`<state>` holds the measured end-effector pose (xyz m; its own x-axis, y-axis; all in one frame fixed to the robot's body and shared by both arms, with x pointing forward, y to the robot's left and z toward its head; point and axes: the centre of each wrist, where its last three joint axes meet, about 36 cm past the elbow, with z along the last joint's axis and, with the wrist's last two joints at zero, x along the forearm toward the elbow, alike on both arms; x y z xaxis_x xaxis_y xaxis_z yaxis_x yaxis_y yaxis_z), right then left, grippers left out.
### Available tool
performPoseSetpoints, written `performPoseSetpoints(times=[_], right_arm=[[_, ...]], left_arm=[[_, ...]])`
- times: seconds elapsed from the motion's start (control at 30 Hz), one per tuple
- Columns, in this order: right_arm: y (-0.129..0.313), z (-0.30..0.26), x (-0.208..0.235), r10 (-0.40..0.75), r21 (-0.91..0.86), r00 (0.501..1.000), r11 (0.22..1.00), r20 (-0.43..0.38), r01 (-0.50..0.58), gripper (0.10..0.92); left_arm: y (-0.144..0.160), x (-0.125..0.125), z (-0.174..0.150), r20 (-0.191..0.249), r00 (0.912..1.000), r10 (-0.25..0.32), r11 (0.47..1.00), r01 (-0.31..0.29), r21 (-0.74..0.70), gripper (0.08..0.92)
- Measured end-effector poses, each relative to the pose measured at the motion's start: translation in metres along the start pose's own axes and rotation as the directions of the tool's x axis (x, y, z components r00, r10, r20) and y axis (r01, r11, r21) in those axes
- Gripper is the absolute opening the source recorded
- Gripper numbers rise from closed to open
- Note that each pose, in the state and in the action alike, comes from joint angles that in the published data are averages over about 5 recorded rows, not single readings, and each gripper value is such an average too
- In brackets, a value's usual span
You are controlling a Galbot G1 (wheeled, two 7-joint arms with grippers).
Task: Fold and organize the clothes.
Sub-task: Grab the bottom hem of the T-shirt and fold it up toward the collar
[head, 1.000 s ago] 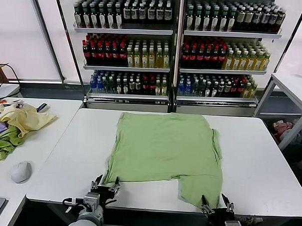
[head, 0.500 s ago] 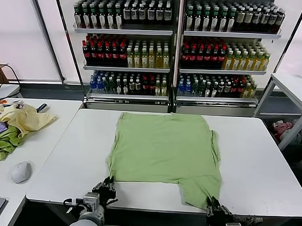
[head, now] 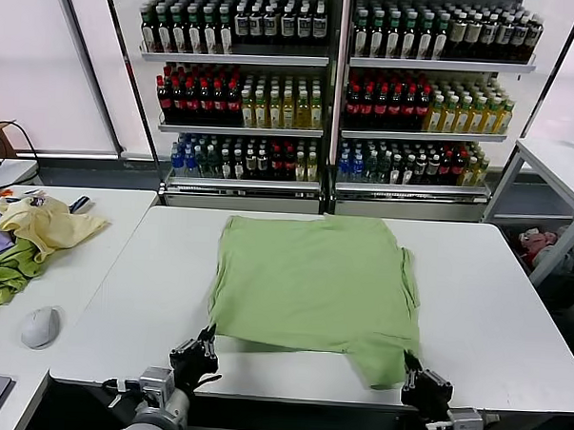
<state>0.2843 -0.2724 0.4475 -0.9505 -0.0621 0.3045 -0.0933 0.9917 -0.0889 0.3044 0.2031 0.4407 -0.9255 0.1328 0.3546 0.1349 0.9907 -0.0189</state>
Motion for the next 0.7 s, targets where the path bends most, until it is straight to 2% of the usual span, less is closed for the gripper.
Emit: performPoseSetpoints(times=[0.3,0.7], right_arm=[[-0.014,-0.014,-0.038,-0.002,0.019,0.998,1.000,0.069,0.001,0.113],[-0.029,-0.027,-0.097,-0.007,0.051,0.995,0.999,0.103,0.001,0.113]], left_arm=[[0.006,-0.014,-0.009,0.040,0.9986,0.033,0.999,-0.031,-0.044,0.097],[0.013,-0.066,-0.015,0.048,0.9982,0.035,0.992,-0.029,-0.121,0.097]])
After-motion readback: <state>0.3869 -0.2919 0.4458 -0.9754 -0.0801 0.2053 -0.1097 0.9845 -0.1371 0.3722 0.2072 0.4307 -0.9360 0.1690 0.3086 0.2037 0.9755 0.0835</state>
